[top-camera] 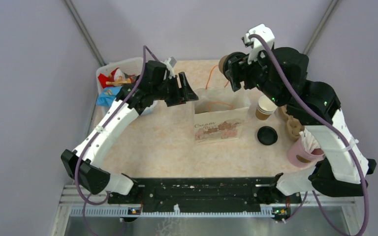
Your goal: Pack the takeout coffee
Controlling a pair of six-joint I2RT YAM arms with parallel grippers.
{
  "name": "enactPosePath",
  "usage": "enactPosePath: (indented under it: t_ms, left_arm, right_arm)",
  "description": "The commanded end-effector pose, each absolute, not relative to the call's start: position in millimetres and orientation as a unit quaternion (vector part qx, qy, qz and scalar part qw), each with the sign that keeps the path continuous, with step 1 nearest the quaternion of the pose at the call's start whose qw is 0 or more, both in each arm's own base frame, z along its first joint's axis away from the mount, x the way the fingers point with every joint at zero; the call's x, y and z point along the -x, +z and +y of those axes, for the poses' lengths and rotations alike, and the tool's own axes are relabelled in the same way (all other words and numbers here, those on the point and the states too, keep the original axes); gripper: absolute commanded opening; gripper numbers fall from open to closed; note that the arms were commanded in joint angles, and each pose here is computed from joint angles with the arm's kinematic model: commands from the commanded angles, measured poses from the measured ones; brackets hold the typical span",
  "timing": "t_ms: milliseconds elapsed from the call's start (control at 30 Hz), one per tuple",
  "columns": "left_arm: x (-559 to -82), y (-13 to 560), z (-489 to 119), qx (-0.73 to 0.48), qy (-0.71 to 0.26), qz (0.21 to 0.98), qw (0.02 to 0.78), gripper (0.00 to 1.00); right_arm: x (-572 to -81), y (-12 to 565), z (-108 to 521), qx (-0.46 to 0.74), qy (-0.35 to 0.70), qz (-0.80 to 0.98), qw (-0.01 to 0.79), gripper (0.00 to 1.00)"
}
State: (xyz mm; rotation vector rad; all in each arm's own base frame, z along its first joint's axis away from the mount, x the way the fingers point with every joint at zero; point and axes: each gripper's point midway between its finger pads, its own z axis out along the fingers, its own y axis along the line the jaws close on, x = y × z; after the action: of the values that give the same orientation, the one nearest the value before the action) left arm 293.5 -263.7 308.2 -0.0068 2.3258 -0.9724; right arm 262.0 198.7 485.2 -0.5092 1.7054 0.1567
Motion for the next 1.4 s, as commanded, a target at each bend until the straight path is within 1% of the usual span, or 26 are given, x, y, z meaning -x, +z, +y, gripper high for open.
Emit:
enactPosePath:
  t_ms: [0,133,267,367,533,867,967,1233,1367]
  left_arm:
    - [-291,306,-271,-0.009,-0.37,0.876,0.309,0.7]
    - [-295,301,-272,-0.014,-0.351,0.883,0.312,0.62]
    - [-302,301,-275,-0.029,-0.329,0.889,0.318,0.59]
    - [-309,297,-274,-0.04,-0.301,0.897,0.321,0.56]
    - [-319,296,-267,-0.054,-0.263,0.902,0.339,0.47]
    - [-331,293,-275,-0.074,-0.254,0.904,0.334,0.37]
    - [-334,291,-275,-0.079,-0.241,0.908,0.333,0.36]
    - [-339,285,-268,-0.076,-0.195,0.919,0.334,0.41]
    - [-336,283,-269,-0.078,-0.181,0.923,0.331,0.4]
  right_arm:
    - [-250,498,200,0.221,0.144,0.733,0.627,0.74]
    - [-246,493,205,0.245,0.173,0.732,0.612,0.74]
    - [-242,490,214,0.269,0.207,0.724,0.6,0.73]
    - [-244,483,213,0.271,0.202,0.729,0.595,0.73]
    - [-239,481,212,0.309,0.193,0.717,0.594,0.72]
    - [-238,464,212,0.359,0.166,0.717,0.574,0.71]
    - [-239,462,211,0.373,0.154,0.715,0.572,0.71]
    - [-243,455,209,0.386,0.134,0.716,0.566,0.7]
    - [-245,447,209,0.399,0.126,0.716,0.558,0.69]
